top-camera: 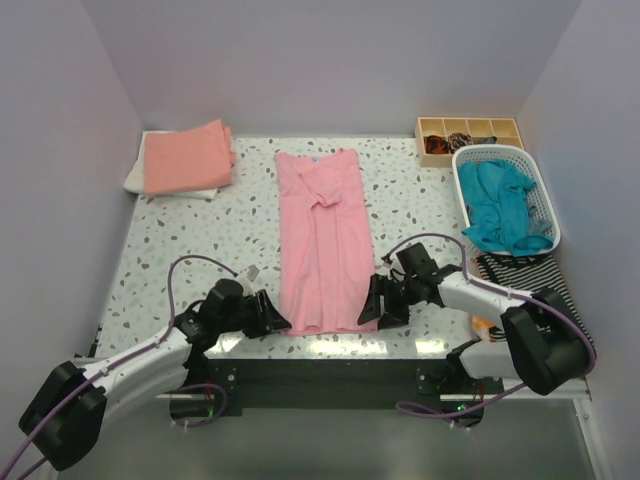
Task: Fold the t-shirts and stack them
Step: Grab the bottom of the folded rectangular tshirt with both arms
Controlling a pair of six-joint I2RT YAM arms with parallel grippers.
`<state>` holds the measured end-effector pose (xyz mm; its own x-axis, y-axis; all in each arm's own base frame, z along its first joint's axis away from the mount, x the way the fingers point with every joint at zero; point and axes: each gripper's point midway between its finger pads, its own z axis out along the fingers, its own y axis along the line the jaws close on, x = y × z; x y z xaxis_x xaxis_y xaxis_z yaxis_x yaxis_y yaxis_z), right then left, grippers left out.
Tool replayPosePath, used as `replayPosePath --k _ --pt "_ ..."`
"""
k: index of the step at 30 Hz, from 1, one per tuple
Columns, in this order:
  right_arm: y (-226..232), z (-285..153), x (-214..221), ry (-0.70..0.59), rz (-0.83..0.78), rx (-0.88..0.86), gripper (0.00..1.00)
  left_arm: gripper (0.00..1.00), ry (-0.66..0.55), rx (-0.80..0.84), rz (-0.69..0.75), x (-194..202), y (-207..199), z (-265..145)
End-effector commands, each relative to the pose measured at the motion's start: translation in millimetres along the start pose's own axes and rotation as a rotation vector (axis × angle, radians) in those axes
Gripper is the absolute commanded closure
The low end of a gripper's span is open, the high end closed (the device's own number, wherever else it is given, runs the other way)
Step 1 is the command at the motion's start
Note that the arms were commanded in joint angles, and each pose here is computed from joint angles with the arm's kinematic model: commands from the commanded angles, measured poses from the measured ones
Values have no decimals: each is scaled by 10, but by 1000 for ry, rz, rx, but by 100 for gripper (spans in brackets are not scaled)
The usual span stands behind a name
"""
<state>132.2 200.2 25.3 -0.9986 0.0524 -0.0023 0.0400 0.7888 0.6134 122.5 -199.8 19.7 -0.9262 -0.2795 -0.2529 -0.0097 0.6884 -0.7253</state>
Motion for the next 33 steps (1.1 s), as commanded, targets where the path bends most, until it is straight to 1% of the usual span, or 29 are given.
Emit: replayPosePath --k 1,4,6,9,10,11,12,13,14,16,17,18,20,22,23,28,30,33 --pt "-148 136 30 4 27 19 38 58 59 -34 -18 188 175 18" --pt "-163 183 41 13 37 10 43 58 65 -28 -24 206 181 25" --pt "-178 214 48 18 39 8 49 59 63 -9 -19 207 160 46" --pt "-201 231 42 20 37 13 59 68 61 -1 -17 196 144 64" --pt "-218 238 48 23 38 20 67 77 58 4 -13 187 133 69" --pt "-228 237 46 20 37 25 72 83 59 5 -13 185 129 74" --pt "-241 237 46 18 36 31 77 85 60 4 -12 184 129 76" --pt "-246 234 40 14 32 34 86 95 62 3 -9 185 126 76" --pt "-247 230 42 12 31 34 92 100 57 7 -2 164 102 76" --pt "-221 223 36 7 20 22 100 100 51 -5 14 137 103 72" --pt "-176 202 10 -7 5 5 100 100 37 6 29 74 23 65" --pt "-137 183 -3 -14 -5 -10 100 100 36 -17 42 57 50 58" --pt "-40 115 -47 -42 -32 -41 100 100 13 -11 66 -48 -71 26" --pt "44 49 -88 -62 -57 -56 100 100 -8 -25 87 -120 -110 -2" --pt "93 3 -123 -82 -75 -66 100 100 -38 -2 102 -219 -237 -30" --pt "297 -164 -272 -136 -144 -89 100 100 -80 21 147 -425 -502 -96" --pt "352 -203 -325 -155 -169 -95 100 100 -94 17 167 -485 -547 -100" --pt "475 -294 -518 -203 -226 -82 100 100 -118 9 188 -602 -630 -88"
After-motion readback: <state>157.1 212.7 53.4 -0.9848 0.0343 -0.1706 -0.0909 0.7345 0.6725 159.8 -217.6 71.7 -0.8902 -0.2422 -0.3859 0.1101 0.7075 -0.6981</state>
